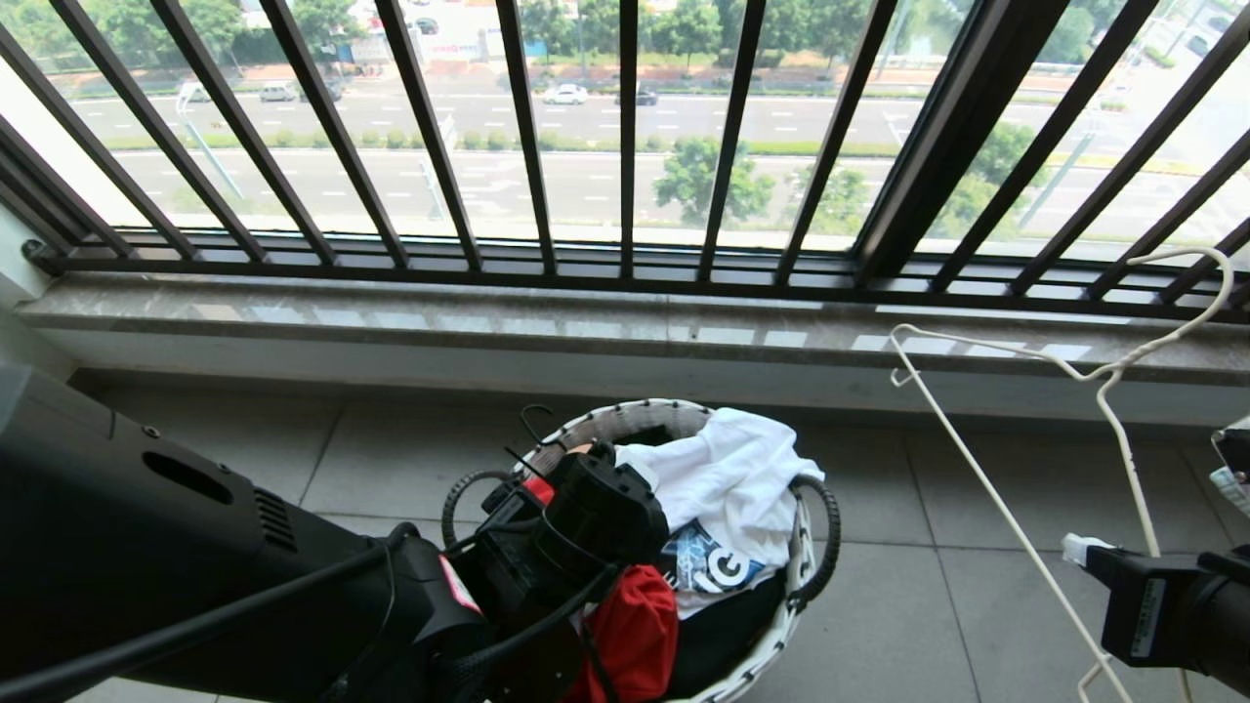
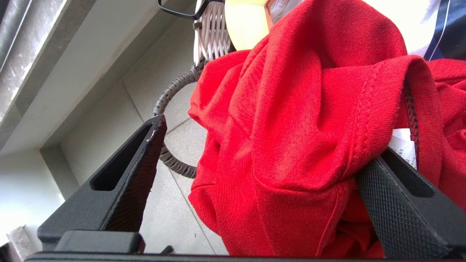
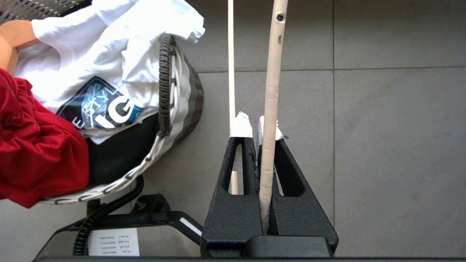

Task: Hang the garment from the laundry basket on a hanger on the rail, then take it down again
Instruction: Pick up clothes from the basket

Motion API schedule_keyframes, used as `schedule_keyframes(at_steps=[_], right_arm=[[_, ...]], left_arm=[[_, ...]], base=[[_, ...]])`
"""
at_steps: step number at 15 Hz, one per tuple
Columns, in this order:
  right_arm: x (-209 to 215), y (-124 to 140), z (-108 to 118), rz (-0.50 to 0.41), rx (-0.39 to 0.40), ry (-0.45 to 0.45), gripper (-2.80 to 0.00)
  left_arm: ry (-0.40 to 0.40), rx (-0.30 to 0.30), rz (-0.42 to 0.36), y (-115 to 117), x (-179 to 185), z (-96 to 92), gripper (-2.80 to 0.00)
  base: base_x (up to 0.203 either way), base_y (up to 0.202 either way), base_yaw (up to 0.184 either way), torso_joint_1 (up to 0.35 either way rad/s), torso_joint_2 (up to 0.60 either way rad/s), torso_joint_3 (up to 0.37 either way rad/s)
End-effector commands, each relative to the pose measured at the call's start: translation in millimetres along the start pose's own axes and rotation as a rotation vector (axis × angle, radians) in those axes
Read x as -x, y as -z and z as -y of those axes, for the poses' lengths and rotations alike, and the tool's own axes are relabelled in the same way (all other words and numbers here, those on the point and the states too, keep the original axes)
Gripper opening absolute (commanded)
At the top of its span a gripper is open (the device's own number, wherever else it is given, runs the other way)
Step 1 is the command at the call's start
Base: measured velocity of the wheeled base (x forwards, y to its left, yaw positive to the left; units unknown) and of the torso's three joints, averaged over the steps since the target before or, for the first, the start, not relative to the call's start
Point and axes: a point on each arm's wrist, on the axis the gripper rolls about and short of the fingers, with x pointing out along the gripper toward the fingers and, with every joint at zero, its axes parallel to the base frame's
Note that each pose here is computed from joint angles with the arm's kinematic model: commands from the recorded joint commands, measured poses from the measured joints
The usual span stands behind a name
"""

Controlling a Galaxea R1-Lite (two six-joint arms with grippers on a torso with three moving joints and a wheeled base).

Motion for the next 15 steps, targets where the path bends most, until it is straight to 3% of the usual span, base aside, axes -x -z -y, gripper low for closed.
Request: schedule_keyframes(at_steps=[1, 6, 7, 12, 15], right_arm=[[-0.3, 0.2, -0.1, 0.000, 0.000, 0.003, -2.80], [-0.2, -0.2, -0.2, 0.001, -0.001, 0.003, -2.80], [-0.2, -0.2, -0.2, 0.001, -0.001, 0.003, -2.80], [-0.3, 0.2, -0.1, 0.000, 0.011, 0.003, -2.80], [-0.4, 0.1, 0.1, 0.000, 0.010, 0.004, -2.80]], left_arm=[[-0.009, 0.015, 0.012, -0.4, -4.4, 0.0, 0.00], [-0.017, 0.017, 0.013, 0.2, -10.2, -0.5, 0.00], [-0.017, 0.018, 0.014, 0.1, -9.9, -0.8, -2.80], [-0.023, 0.035, 0.031, -3.5, -5.0, -6.5, -2.80], [-0.032, 0.068, 0.071, -10.4, 9.7, -22.1, -2.80]], base=[[0.000, 0.000, 0.000, 0.000, 0.00, 0.000], [0.000, 0.000, 0.000, 0.000, 0.00, 0.000], [0.000, 0.000, 0.000, 0.000, 0.00, 0.000], [0.000, 0.000, 0.000, 0.000, 0.00, 0.000], [0.000, 0.000, 0.000, 0.000, 0.00, 0.000]])
